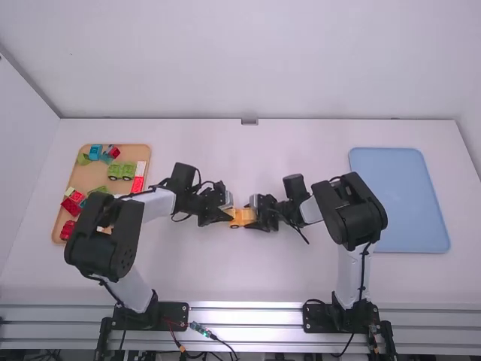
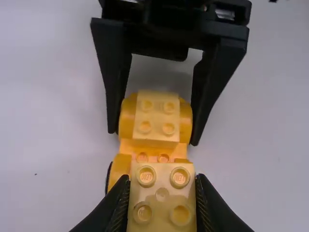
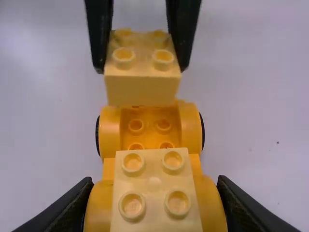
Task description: Assemble lego blocks to make yellow taxi
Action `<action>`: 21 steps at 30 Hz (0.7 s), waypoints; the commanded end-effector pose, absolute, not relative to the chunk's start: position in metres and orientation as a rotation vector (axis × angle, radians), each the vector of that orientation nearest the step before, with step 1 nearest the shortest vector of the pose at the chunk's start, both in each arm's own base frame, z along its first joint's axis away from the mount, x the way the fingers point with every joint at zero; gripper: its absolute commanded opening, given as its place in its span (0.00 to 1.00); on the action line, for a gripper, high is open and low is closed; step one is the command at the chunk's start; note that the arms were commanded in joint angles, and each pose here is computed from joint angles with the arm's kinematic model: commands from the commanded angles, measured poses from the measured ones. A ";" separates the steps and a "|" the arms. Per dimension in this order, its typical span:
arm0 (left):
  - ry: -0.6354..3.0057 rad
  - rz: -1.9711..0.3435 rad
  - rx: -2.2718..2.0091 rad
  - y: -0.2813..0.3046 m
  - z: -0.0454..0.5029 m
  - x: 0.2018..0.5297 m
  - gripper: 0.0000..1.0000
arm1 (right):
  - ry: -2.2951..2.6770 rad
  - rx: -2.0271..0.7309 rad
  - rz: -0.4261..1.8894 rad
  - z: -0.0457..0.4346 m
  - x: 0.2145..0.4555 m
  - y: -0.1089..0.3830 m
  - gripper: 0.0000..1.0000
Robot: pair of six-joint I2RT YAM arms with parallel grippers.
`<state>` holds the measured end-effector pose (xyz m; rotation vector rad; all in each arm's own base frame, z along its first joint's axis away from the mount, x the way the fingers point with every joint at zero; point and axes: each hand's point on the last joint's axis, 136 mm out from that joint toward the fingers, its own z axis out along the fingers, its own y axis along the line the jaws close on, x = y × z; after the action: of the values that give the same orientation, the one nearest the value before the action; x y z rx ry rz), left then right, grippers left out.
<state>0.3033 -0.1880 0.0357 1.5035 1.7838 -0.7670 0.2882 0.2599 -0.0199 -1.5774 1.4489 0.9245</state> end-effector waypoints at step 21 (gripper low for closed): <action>1.727 -0.798 1.487 -0.196 0.032 0.295 0.02 | 1.525 -1.592 0.943 -0.032 0.281 0.267 0.50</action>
<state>0.3052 -0.1915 0.0343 1.4910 1.7265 -0.7423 0.2752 0.2717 -0.0217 -1.6021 1.4612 0.9714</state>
